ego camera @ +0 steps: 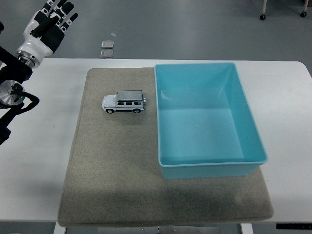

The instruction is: Left hand put the white car in the blue box

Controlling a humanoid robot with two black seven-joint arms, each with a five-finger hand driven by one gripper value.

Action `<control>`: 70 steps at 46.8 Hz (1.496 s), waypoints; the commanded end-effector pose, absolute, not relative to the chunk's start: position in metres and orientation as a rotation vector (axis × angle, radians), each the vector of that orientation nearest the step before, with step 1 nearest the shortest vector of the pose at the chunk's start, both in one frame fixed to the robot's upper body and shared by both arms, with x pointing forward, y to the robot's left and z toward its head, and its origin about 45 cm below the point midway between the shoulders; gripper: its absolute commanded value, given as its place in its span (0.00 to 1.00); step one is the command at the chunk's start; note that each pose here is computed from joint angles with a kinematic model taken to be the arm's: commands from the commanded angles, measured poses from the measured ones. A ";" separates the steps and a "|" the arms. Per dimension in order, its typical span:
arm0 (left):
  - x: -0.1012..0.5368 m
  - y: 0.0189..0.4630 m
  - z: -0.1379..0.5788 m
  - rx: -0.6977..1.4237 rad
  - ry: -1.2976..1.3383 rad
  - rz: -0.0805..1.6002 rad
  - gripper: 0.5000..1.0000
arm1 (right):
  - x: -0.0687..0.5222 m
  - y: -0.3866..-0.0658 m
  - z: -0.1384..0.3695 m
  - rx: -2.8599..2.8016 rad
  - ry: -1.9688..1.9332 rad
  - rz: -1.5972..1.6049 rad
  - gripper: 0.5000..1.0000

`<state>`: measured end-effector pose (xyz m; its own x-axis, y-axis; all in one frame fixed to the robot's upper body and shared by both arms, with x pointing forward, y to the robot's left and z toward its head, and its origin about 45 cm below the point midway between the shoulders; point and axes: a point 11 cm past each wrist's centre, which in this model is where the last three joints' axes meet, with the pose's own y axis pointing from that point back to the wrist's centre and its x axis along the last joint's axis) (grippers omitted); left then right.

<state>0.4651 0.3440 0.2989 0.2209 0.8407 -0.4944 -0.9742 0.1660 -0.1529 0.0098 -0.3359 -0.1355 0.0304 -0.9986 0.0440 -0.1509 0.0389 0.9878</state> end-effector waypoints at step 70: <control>0.439 0.279 0.291 0.556 -0.521 0.796 0.99 | 0.010 -0.336 -0.135 1.304 -1.314 -1.078 0.87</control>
<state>0.4428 0.2793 0.2934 0.5869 0.5673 0.5776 -0.7853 0.5724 0.2358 0.0094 -0.3359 -0.1355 0.0303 -0.9986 0.0440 -0.1501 0.0390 0.9879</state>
